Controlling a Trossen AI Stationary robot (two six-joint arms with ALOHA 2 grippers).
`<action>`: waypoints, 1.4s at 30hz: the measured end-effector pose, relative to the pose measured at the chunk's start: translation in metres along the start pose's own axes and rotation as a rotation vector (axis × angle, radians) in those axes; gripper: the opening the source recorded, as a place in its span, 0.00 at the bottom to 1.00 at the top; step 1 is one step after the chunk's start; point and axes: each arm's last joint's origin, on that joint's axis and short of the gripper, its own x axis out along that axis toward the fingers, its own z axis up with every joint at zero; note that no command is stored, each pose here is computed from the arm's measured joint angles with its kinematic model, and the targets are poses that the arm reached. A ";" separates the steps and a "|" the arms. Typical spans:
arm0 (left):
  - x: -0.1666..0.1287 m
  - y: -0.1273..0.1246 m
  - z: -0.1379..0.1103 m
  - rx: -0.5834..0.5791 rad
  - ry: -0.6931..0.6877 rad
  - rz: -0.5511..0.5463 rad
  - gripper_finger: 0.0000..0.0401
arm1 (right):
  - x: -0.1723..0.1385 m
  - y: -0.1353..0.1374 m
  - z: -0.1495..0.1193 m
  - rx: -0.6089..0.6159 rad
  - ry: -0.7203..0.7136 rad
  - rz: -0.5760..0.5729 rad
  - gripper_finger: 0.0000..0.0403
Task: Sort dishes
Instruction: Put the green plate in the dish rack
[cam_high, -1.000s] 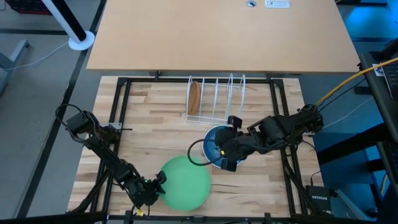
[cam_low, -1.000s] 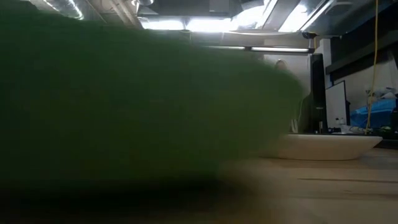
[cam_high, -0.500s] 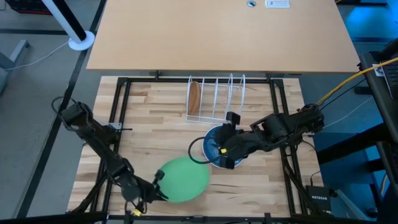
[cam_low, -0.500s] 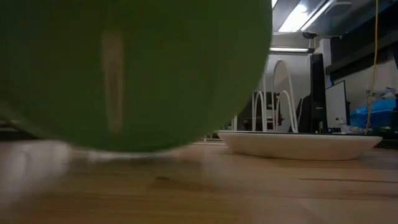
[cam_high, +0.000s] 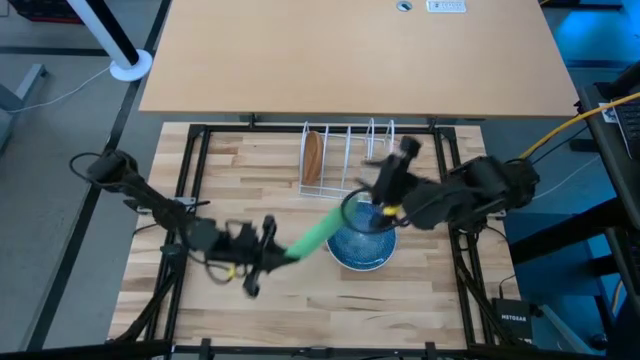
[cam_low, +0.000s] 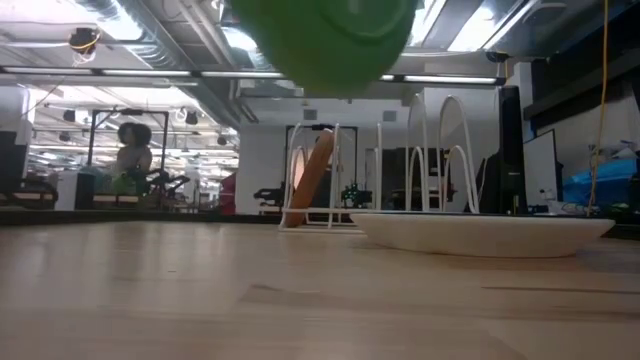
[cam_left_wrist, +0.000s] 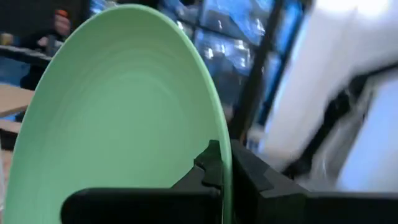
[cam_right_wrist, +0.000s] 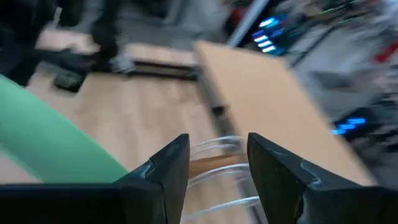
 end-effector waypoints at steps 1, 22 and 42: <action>0.004 0.008 0.003 -0.042 -0.026 0.013 0.00 | -0.004 -0.006 0.000 -0.010 -0.015 -0.045 0.41; 0.118 0.149 0.051 -0.306 -0.440 0.007 0.00 | -0.014 -0.066 -0.007 -0.077 0.007 -0.293 0.41; 0.121 0.215 0.044 -0.252 -0.250 0.366 0.01 | -0.010 -0.068 -0.010 -0.102 0.038 -0.261 0.41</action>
